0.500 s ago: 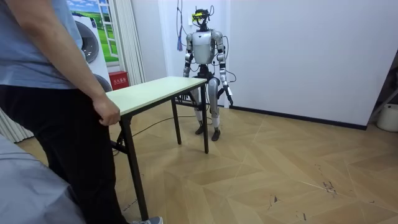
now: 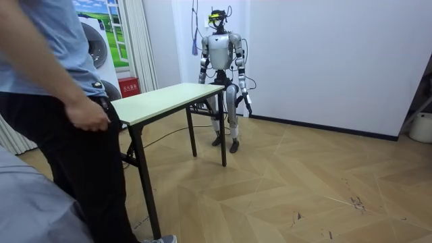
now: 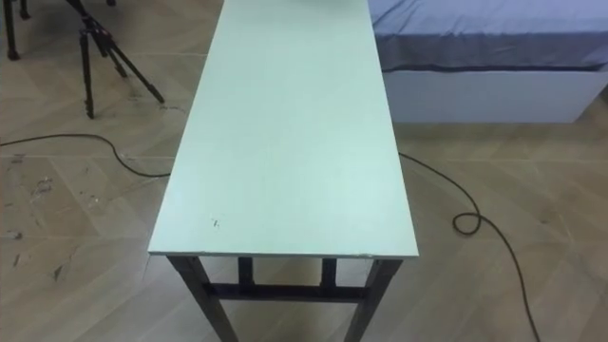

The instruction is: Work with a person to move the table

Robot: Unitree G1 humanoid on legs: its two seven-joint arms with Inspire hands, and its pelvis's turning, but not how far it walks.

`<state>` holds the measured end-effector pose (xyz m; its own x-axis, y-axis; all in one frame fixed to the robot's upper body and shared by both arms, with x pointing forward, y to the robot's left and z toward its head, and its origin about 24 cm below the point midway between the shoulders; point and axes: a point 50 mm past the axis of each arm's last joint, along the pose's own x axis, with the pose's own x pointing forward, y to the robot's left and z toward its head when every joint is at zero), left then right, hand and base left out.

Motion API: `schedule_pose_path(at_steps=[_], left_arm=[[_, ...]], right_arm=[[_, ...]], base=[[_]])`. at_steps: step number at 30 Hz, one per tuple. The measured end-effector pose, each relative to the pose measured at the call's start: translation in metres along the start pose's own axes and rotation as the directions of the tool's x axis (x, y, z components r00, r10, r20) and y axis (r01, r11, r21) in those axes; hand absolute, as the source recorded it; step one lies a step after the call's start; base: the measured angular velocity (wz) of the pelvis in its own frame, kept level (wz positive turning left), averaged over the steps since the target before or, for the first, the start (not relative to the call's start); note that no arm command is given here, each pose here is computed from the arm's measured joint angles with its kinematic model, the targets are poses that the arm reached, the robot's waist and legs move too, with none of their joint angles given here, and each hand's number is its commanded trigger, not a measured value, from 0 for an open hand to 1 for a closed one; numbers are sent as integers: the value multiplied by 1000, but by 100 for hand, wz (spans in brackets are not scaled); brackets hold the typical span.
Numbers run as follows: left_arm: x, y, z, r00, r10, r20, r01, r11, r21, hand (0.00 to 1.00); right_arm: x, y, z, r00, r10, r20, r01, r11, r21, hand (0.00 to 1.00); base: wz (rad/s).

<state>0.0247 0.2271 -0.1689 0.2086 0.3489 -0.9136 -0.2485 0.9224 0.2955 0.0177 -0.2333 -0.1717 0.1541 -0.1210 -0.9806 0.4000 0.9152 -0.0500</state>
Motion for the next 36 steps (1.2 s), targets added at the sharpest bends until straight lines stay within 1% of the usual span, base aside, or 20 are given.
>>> schedule_pose_path(at_steps=[3,6,7,10,15,17,18,20,21,24,25,27,28,30,32,33,35,36], left_arm=[[0,-1,-2,999,-38,-14,38,999,-39,0],[0,-3,-4,996,-80,-28,76,990,-122,0],[0,-3,-4,996,-86,-28,82,988,-134,0],[0,-3,-3,992,-125,-21,119,976,-184,0],[0,-6,4,982,-187,15,185,949,-256,0],[-1,-11,16,968,-239,74,250,922,-297,0],[-2,-13,19,963,-254,91,270,914,-303,0],[-5,-24,30,932,-329,153,361,882,-303,0],[-6,-26,32,923,-347,164,382,875,-298,0],[-16,-38,45,860,-439,261,502,821,-272,0],[-18,-40,47,846,-453,280,522,808,-272,0],[-25,-44,51,806,-493,327,582,763,-282,0],[-27,-45,53,795,-503,339,597,749,-288,0],[-33,-51,56,761,-533,370,642,701,-310,0],[-45,-65,66,686,-592,423,724,615,-313,0],[-49,-69,68,664,-609,434,744,592,-309,0],[-64,-84,74,578,-669,467,815,505,-285,0],[-67,-86,76,555,-682,476,831,484,-276,0]], right_arm=[[0,-2,2,1000,0,6,0,1000,-1,0],[-1,-4,3,1000,11,14,-11,1000,15,0],[-1,-4,4,1000,15,16,-15,1000,21,0],[-1,-2,7,999,41,35,-43,997,60,0],[-1,8,20,985,135,103,-146,984,106,0],[-3,19,33,962,215,171,-234,967,104,0],[-4,22,36,955,232,186,-254,962,102,0],[-7,34,48,919,303,251,-338,935,109,0],[-8,37,49,909,320,265,-358,928,106,0],[-19,49,56,840,414,350,-471,877,94,0],[-22,52,56,825,432,364,-492,866,87,0],[-29,60,55,776,488,399,-564,821,91,0],[-31,63,55,765,501,404,-579,810,92,0],[-36,72,55,735,535,416,-619,780,90,0],[-45,87,59,665,601,443,-697,713,80,0],[-48,91,60,644,620,447,-717,693,71,0],[-59,105,62,563,681,468,-788,613,57,0],[-62,108,62,545,692,473,-802,595,55,0]], base=[[0],[0],[0],[0],[0],[4],[3],[6],[9],[5],[0],[0],[0],[0],[0],[0],[0],[0]])
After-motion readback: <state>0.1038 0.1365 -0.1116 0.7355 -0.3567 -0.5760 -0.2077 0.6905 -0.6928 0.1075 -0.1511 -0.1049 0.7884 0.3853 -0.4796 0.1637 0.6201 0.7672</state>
